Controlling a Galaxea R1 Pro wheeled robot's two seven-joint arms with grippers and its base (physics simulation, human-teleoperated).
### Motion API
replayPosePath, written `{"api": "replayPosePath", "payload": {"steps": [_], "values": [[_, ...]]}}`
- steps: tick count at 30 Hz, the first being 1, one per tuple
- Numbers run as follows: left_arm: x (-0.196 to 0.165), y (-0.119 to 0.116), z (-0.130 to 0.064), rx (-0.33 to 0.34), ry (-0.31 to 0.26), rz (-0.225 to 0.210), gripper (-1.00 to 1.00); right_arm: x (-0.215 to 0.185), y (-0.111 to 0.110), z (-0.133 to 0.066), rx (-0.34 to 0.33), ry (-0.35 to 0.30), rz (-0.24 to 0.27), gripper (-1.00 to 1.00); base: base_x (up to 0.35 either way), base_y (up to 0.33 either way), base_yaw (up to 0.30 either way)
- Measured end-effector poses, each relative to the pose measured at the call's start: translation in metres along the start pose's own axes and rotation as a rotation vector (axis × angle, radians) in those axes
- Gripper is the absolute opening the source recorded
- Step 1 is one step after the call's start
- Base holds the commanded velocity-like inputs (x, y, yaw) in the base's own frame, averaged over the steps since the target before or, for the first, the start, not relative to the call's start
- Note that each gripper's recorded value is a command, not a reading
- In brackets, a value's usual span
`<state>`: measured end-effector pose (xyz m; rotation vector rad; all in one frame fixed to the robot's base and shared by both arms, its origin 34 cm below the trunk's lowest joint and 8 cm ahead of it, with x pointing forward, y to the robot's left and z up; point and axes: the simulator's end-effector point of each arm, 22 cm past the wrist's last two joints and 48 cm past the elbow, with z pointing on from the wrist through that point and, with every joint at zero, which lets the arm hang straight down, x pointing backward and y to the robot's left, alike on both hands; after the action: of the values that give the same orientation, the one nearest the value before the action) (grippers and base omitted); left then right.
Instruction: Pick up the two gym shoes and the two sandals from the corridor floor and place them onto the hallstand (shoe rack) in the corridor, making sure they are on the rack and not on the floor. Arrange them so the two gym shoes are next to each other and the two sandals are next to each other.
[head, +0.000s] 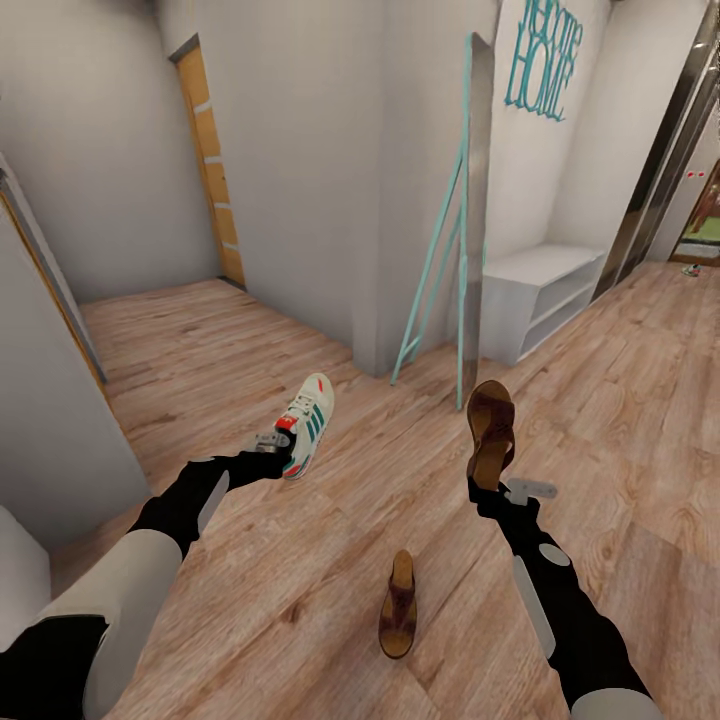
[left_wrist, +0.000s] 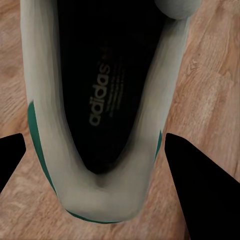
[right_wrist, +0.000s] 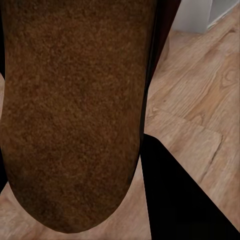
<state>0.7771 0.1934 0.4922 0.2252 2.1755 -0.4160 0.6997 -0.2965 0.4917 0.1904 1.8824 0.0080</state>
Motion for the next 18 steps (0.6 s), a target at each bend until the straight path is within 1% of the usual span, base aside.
{"api": "replayPosePath", "payload": {"steps": [11,14,18], "values": [[-0.01,-0.004,-0.006,0.002,-0.016,0.006,-1.0,-0.011,0.001,-0.003,-0.002,-0.018,0.002,-1.0,-0.009,-0.002,0.0],[-0.012,-0.007,-0.007,0.006,-0.02,0.007,-1.0,-0.013,0.001,-0.004,-0.003,-0.022,0.002,-1.0,-0.153,-0.079,0.0],[-0.016,-0.019,-0.006,0.021,-0.027,0.006,-1.0,-0.017,0.002,-0.005,-0.004,-0.028,0.003,-1.0,-0.265,-0.15,0.0]]}}
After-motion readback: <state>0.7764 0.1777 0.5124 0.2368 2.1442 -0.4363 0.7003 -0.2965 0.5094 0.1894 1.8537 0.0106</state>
